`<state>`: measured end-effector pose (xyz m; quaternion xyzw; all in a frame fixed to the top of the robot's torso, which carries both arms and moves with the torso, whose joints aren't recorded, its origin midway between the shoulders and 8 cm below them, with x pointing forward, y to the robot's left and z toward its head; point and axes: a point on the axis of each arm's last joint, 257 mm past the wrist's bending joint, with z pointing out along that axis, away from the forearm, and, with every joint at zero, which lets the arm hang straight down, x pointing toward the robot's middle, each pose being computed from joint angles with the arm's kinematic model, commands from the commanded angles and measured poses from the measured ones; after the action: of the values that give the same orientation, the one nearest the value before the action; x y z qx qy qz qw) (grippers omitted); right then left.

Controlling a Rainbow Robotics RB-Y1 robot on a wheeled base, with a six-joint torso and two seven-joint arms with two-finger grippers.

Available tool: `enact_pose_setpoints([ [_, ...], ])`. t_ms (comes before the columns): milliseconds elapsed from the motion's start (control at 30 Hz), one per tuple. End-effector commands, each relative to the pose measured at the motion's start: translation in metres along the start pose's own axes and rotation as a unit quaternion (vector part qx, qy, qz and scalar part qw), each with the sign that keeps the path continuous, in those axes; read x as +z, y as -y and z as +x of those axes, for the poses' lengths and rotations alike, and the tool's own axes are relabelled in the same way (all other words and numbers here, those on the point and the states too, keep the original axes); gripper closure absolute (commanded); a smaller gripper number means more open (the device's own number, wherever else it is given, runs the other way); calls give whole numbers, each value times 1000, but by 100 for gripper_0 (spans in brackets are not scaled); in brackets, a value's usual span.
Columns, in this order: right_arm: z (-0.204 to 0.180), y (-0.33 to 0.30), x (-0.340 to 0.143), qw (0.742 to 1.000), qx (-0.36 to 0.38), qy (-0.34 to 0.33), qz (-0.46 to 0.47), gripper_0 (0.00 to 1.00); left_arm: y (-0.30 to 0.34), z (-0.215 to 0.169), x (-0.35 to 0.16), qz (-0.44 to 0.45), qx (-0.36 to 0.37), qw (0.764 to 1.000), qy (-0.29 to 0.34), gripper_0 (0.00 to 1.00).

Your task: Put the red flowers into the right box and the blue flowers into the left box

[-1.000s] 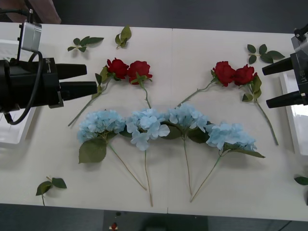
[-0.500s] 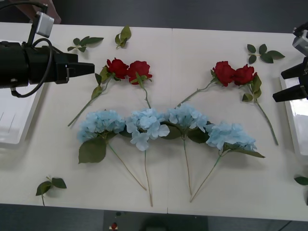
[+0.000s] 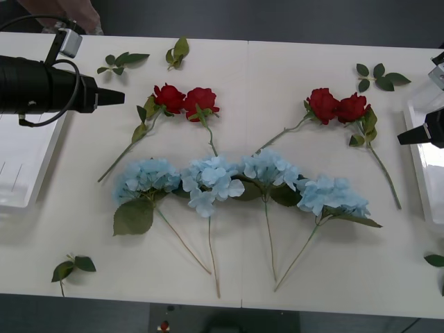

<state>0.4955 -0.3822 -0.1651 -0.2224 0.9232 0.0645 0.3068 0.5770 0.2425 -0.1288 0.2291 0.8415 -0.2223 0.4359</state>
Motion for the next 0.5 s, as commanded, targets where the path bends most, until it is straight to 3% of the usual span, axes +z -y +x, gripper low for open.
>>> enact_pose_setpoints([
  [33,-8,26,-6,997,33,-6,65,0,-6,-30,0,-18,24,1000,-1,0],
  [500,-18,42,52,989,64,13,136,0,-7,-9,52,-34,45,997,-55,0],
])
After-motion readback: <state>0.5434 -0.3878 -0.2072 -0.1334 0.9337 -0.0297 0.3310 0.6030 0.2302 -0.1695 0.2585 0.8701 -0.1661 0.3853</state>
